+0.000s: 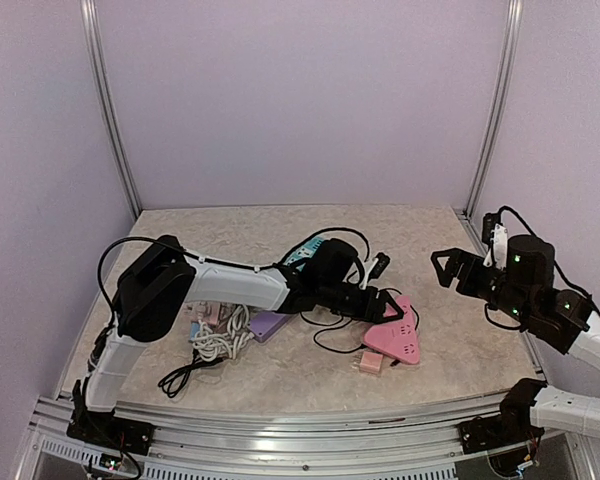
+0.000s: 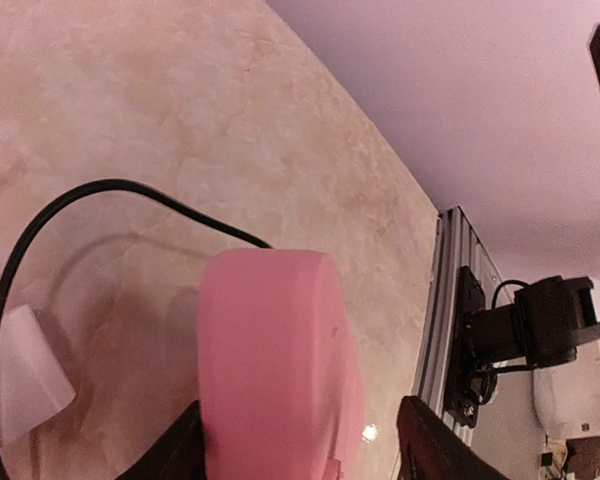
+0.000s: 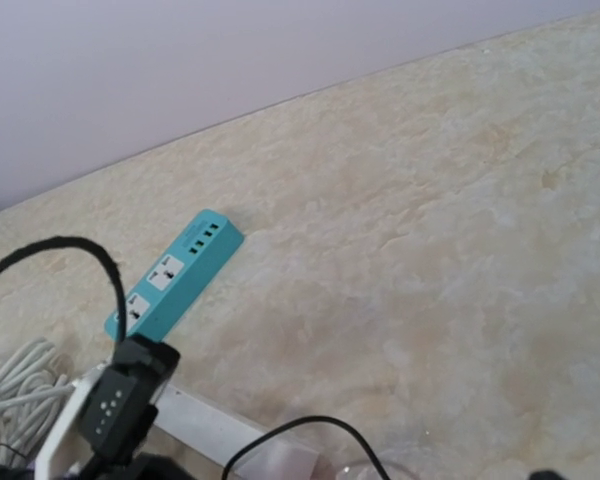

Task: Pull the plug off the socket
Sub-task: Place the socket at the center of the board, then remove the plug from the socket.

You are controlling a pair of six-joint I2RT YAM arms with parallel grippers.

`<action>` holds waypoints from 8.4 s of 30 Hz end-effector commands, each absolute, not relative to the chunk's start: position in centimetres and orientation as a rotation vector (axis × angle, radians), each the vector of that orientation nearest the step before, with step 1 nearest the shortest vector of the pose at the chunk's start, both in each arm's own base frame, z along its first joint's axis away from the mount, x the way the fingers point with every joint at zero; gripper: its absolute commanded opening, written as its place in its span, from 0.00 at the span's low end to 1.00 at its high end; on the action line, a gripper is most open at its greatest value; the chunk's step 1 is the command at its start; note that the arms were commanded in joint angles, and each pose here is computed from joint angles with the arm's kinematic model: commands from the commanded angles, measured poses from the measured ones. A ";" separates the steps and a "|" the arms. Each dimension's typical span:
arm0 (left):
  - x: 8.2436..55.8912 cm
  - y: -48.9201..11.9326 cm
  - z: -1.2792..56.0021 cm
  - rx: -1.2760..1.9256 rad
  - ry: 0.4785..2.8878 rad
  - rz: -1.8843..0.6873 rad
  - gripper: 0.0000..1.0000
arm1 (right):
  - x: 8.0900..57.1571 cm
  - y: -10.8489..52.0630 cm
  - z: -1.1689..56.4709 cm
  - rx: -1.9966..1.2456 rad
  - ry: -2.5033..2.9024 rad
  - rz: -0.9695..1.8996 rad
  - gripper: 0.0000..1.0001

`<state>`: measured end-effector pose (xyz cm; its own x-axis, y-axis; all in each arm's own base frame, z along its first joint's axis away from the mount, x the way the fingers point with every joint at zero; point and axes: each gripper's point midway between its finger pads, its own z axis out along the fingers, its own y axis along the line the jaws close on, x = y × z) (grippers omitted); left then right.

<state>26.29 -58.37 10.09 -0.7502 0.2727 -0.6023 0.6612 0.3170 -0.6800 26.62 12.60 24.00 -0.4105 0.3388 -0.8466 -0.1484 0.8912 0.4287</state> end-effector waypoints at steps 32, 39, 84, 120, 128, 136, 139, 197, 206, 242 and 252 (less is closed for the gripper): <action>30.3 -27.9 17.9 0.217 2.284 -0.660 0.99 | 30.3 19.7 19.8 -0.189 2.106 0.562 0.92; 29.0 -20.5 16.1 -0.013 2.357 -0.591 0.99 | 30.1 21.3 18.1 -0.220 2.154 0.580 0.93; 27.8 -19.4 8.4 0.018 2.637 -0.076 0.79 | 30.3 21.3 16.6 -0.182 2.164 0.540 0.94; 29.3 -20.2 11.1 0.088 2.539 0.029 0.32 | 29.4 20.4 18.6 -0.161 2.105 0.563 0.94; 32.9 -24.4 22.2 0.321 2.273 -0.452 0.26 | 29.1 21.3 21.2 -0.190 2.033 0.646 0.94; 33.5 -28.4 26.5 0.568 2.152 -0.749 0.23 | 28.6 22.8 21.4 -0.174 2.017 0.760 0.94; 33.1 -29.9 27.2 0.639 2.092 -0.848 0.23 | 27.9 24.7 21.8 -0.230 2.003 0.841 0.94; 26.1 -32.6 26.1 1.114 1.562 -0.245 0.13 | 26.6 39.3 21.2 -0.520 2.014 1.280 0.60; 25.2 -32.6 26.5 1.119 1.532 -0.243 0.10 | 26.6 40.9 21.0 -0.522 1.987 1.359 0.59; 24.5 -33.2 27.9 1.068 1.492 -0.330 0.11 | 25.9 44.2 21.6 -0.470 1.893 1.611 0.27; 23.5 -33.7 29.0 1.031 1.479 -0.461 0.10 | 25.9 43.8 21.7 -0.439 1.871 1.628 0.01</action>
<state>24.22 -31.21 19.74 -0.0223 0.6256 -0.7798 0.8042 0.4746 0.3578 27.17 43.29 20.98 -0.7645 0.1435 -0.6284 -0.5857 0.2523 0.7702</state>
